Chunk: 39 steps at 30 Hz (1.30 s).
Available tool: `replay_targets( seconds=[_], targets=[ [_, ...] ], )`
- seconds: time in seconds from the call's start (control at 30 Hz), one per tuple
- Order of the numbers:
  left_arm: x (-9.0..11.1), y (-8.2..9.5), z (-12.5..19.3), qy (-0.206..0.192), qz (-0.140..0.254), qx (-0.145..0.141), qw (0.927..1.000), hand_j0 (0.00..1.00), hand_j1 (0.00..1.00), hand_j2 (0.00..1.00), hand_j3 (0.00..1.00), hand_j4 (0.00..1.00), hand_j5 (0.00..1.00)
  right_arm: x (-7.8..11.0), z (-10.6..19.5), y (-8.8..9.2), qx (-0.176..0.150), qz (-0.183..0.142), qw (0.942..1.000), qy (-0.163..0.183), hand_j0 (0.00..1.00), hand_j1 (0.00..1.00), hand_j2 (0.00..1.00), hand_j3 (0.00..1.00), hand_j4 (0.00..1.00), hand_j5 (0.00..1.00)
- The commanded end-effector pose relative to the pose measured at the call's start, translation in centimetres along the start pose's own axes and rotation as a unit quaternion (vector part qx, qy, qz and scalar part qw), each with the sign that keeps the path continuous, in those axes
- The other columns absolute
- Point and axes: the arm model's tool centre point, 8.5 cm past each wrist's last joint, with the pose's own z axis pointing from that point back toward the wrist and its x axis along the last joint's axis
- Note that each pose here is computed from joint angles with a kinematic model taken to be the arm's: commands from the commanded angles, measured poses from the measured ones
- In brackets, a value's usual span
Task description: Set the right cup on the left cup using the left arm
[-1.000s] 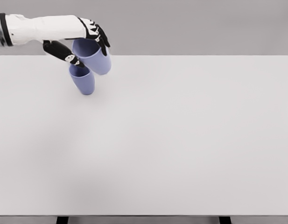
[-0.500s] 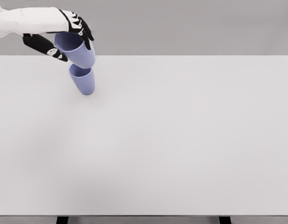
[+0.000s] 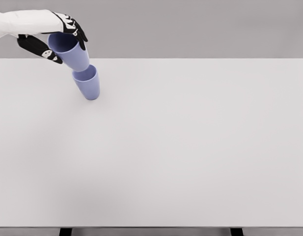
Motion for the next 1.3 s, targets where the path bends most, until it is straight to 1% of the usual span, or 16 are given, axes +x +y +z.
replay_targets(
  seconds=[0.0, 0.1, 0.23, 0.43, 0.53, 0.8, 1.03, 1.13, 1.27],
  targets=[
    [-0.3, -0.1, -0.3, 0.002, 0.007, 0.002, 1.0000, 0.60, 0.60, 0.60, 0.60, 0.60, 0.60, 0.0, 0.0, 0.0, 0.000, 0.000, 1.0000, 0.000, 1.00, 1.00, 1.00, 1.00, 1.00, 1.00],
    [-0.7, -0.6, -1.0, 0.004, 0.015, -0.002, 0.9999, 0.60, 0.60, 0.60, 0.60, 0.60, 0.60, 0.0, 0.0, 0.0, 0.000, 0.000, 1.0000, 0.000, 1.00, 1.00, 1.00, 1.00, 1.00, 1.00],
    [-1.0, -0.8, -1.0, 0.006, 0.019, -0.002, 0.9998, 0.61, 0.61, 0.61, 0.61, 0.61, 0.61, 0.0, 0.0, 0.0, 0.000, 0.000, 1.0000, 0.000, 1.00, 1.00, 1.00, 1.00, 1.00, 1.00],
    [-1.3, -1.3, -2.1, 0.005, 0.028, -0.005, 0.9996, 0.61, 0.61, 0.61, 0.61, 0.61, 0.61, 0.0, 0.0, 0.0, 0.000, 0.000, 1.0000, 0.000, 1.00, 1.00, 1.00, 1.00, 1.00, 1.00],
    [-1.7, -1.5, -1.8, 0.012, 0.031, -0.005, 0.9994, 0.61, 0.61, 0.61, 0.61, 0.61, 0.61, 0.0, 0.0, 0.0, 0.000, 0.000, 1.0000, 0.000, 1.00, 1.00, 1.00, 1.00, 1.00, 1.00],
    [-2.0, -1.8, -1.9, 0.016, 0.032, -0.009, 0.9993, 0.61, 0.61, 0.61, 0.61, 0.61, 0.61, 0.0, 0.0, 0.0, 0.000, 0.000, 1.0000, 0.000, 1.00, 1.00, 1.00, 1.00, 1.00, 1.00],
    [-1.9, -1.8, -2.2, 0.019, 0.023, -0.015, 0.9994, 0.61, 0.61, 0.61, 0.61, 0.61, 0.61, 0.0, 0.0, 0.0, 0.000, 0.000, 1.0000, 0.000, 1.00, 1.00, 1.00, 1.00, 1.00, 1.00],
    [-2.1, -2.5, -2.5, 0.020, 0.027, -0.020, 0.9992, 0.61, 0.61, 0.61, 0.61, 0.61, 0.61, 0.0, 0.0, 0.0, 0.000, 0.000, 1.0000, 0.000, 1.00, 1.00, 1.00, 1.00, 1.00, 1.00],
    [-2.1, -2.6, -2.5, 0.020, 0.026, -0.021, 0.9992, 0.61, 0.61, 0.61, 0.61, 0.61, 0.61, 0.0, 0.0, 0.0, 0.000, 0.000, 1.0000, 0.000, 1.00, 1.00, 1.00, 1.00, 1.00, 1.00]
  ],
)
